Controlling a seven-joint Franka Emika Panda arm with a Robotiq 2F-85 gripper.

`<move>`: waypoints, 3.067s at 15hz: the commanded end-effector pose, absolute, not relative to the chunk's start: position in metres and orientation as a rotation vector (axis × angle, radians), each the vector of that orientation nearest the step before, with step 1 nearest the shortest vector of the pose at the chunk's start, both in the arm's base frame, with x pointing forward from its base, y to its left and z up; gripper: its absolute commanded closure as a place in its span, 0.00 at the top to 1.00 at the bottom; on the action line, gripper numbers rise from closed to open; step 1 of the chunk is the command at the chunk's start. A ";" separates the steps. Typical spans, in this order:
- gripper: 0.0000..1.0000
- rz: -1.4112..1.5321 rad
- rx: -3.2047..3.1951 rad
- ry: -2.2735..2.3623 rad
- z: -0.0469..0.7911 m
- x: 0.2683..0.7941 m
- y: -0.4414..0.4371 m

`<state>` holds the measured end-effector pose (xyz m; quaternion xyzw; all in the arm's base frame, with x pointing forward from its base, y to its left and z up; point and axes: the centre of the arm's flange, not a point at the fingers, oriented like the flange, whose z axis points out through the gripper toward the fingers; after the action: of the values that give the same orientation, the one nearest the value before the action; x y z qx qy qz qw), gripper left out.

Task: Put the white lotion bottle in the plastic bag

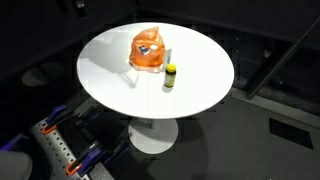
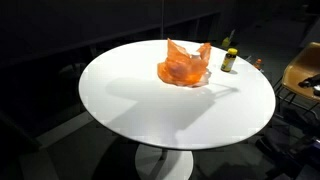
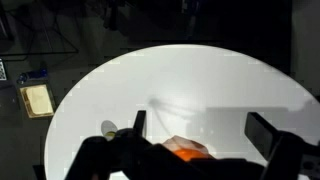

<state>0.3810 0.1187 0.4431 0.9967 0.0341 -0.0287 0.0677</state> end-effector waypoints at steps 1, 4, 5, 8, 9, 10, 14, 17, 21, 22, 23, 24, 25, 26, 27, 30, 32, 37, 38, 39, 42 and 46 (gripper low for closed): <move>1.00 -0.086 3.003 0.103 0.443 0.381 0.119; 1.00 -0.082 3.003 0.107 0.446 0.384 0.121; 1.00 -0.067 3.003 0.099 0.452 0.392 0.125; 1.00 -0.027 3.020 0.084 0.467 0.416 0.132; 1.00 -0.005 3.025 0.083 0.472 0.424 0.134; 1.00 0.015 3.033 0.078 0.477 0.436 0.135; 1.00 0.089 3.070 0.012 0.484 0.485 0.122; 1.00 0.137 3.113 -0.068 0.478 0.518 0.096; 1.00 0.205 3.139 -0.215 0.460 0.558 0.057; 1.00 0.217 3.145 -0.252 0.452 0.569 0.047; 1.00 0.223 3.152 -0.283 0.446 0.577 0.039; 1.00 0.232 3.157 -0.311 0.439 0.586 0.030; 1.00 0.230 3.164 -0.333 0.432 0.594 0.022; 1.00 0.222 3.173 -0.354 0.426 0.600 0.016; 1.00 0.212 3.179 -0.380 0.421 0.606 0.010; 1.00 0.185 3.185 -0.429 0.407 0.619 -0.002; 1.00 0.188 3.183 -0.454 0.406 0.623 -0.007; 1.00 0.197 3.166 -0.442 0.402 0.615 -0.006; 1.00 0.198 3.166 -0.442 0.403 0.615 -0.006; 1.00 0.199 3.166 -0.442 0.403 0.616 -0.006; 1.00 0.200 3.153 -0.531 0.404 0.628 -0.008; 1.00 0.169 3.138 -0.636 0.395 0.658 -0.012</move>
<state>0.6251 -0.0093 0.3974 0.9835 -0.1677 0.0603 -0.0313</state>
